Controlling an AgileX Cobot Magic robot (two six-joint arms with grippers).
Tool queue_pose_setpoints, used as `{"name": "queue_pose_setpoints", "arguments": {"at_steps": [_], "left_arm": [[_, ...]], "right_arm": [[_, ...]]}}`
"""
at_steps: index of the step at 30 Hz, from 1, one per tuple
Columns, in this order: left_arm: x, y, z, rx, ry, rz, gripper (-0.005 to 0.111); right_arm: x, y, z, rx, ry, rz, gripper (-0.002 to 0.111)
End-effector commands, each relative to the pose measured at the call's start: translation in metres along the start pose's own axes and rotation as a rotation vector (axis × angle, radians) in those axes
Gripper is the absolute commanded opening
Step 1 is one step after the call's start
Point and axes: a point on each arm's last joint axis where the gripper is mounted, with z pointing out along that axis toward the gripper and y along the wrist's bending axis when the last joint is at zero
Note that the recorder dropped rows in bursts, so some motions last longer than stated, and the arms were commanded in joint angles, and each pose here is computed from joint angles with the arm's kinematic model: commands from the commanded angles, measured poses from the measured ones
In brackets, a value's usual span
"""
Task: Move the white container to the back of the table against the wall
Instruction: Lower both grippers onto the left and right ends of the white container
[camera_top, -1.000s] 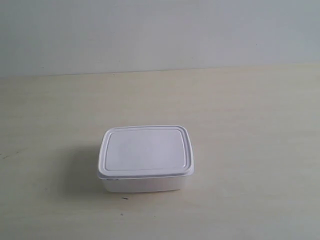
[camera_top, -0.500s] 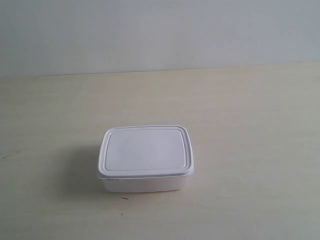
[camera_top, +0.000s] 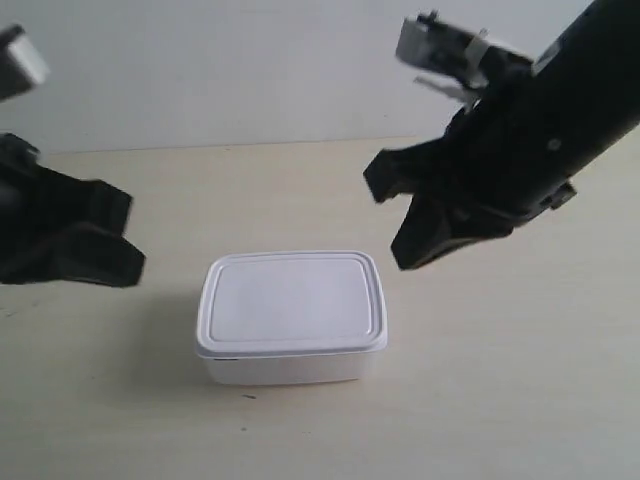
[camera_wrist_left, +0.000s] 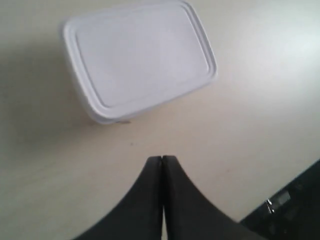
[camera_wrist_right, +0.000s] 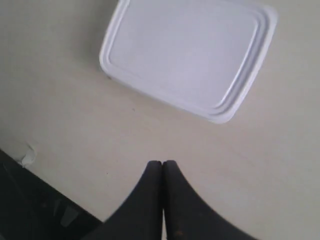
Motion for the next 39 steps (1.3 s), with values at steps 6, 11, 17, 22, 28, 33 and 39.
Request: {"name": "queue_pose_setpoints", "arguments": {"at_steps": [6,11,17,22,28,33,39], "left_arm": [[0.006,-0.023,0.072,0.048,0.206,-0.048,0.0],[0.008,-0.018,0.106,0.028,0.263,-0.098,0.0],[0.011,-0.006,0.14,-0.023,0.31,-0.13,0.0],[0.012,0.001,0.159,-0.052,0.304,-0.148,0.0],[0.009,0.004,0.167,-0.062,0.261,-0.153,0.0],[0.012,0.009,0.177,-0.083,0.28,-0.195,0.0],[0.014,0.014,0.188,-0.103,0.278,-0.213,0.0]], "right_arm": [[0.009,-0.013,0.048,-0.014,0.152,0.077,0.0],[0.018,-0.022,0.067,-0.009,0.173,0.11,0.0],[0.016,-0.033,0.094,0.006,0.17,0.136,0.0],[0.015,-0.033,0.114,-0.076,0.202,0.152,0.0],[0.016,-0.041,0.13,-0.058,0.23,0.176,0.0],[0.016,-0.049,0.146,-0.038,0.239,0.2,0.0],[0.014,-0.051,0.149,-0.028,0.22,0.205,0.0]]}}
